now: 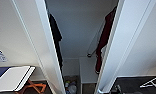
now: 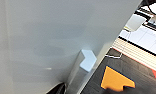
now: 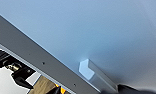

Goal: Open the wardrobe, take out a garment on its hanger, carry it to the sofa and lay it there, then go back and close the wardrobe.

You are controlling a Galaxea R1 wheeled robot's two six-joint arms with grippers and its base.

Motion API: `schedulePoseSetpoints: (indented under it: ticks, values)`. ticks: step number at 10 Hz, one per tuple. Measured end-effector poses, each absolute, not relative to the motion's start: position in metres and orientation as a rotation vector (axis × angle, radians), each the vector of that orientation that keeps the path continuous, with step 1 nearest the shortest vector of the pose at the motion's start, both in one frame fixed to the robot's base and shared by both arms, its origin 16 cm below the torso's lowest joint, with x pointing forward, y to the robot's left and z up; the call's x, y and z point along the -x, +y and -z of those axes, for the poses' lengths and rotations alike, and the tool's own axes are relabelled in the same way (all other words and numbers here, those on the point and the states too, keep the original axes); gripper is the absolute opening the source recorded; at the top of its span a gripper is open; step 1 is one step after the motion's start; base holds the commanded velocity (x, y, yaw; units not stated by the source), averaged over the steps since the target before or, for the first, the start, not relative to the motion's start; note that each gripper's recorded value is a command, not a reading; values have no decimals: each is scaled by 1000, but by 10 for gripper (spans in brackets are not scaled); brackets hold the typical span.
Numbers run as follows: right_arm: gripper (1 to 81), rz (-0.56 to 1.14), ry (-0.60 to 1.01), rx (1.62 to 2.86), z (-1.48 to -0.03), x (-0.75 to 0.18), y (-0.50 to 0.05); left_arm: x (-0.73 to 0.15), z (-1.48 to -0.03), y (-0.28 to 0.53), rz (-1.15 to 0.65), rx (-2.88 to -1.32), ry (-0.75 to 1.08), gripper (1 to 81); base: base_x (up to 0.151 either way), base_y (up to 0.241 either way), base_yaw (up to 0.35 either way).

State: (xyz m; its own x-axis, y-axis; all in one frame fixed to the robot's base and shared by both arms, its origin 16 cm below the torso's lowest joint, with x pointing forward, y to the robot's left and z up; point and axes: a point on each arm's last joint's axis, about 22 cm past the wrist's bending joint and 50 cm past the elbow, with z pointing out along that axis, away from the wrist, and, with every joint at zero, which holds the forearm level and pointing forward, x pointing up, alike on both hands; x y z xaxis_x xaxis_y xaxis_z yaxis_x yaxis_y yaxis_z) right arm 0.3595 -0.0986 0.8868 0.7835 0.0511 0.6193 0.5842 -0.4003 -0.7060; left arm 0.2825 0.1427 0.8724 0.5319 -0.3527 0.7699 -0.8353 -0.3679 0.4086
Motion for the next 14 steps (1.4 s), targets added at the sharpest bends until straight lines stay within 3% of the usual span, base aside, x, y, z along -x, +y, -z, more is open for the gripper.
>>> schedulePoseSetpoints:
  ticks: [14]
  values:
    - [811,632,-474,1928,-886,-342,-114,-253,-868,175,-783,-1945,-933,811,0,0,0]
